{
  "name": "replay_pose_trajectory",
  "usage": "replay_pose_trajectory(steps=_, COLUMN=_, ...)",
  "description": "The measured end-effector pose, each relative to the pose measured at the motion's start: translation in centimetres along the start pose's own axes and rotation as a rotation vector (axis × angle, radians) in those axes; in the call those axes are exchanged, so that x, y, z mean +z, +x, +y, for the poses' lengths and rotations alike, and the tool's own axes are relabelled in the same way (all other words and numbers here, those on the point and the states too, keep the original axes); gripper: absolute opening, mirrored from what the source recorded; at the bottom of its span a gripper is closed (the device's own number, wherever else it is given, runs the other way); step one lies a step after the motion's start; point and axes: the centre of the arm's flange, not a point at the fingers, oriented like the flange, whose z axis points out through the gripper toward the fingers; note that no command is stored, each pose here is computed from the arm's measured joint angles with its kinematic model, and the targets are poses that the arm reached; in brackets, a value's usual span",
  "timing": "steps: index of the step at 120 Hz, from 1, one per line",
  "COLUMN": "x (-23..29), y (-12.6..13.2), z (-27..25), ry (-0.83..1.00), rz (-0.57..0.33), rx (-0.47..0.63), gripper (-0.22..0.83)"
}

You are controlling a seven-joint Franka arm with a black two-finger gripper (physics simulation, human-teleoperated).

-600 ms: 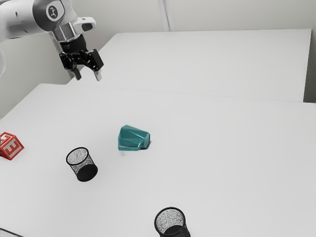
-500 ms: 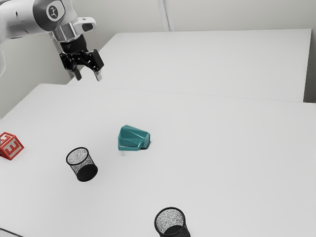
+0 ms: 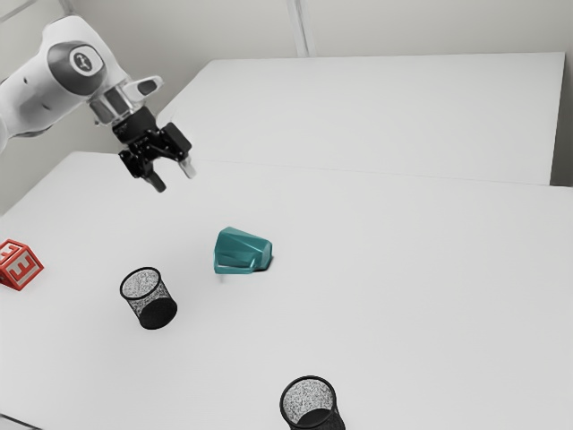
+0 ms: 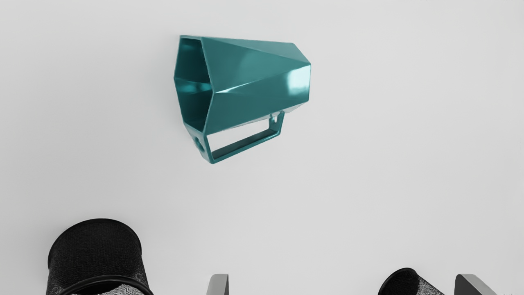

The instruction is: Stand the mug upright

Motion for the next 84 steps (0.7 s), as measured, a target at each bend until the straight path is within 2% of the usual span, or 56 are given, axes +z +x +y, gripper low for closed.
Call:
replay_pose_trajectory(steps=12, x=4.3, y=-0.2, z=-4.1, ry=-0.137, rz=0.005, rx=-0.041, gripper=0.62)
replay_pose_trajectory(steps=28, x=8.9, y=1.8, z=-6.5, ry=-0.241, rz=0.035, rx=-0.053, gripper=0.61)
replay_pose_trajectory(steps=57, x=13.4, y=4.8, z=-10.5, ry=-0.314, rz=0.137, rx=-0.046, gripper=0.61)
replay_pose_trajectory(steps=84, x=16.3, y=5.8, z=-11.1, ry=-0.372, rz=0.179, rx=0.0, gripper=0.62)
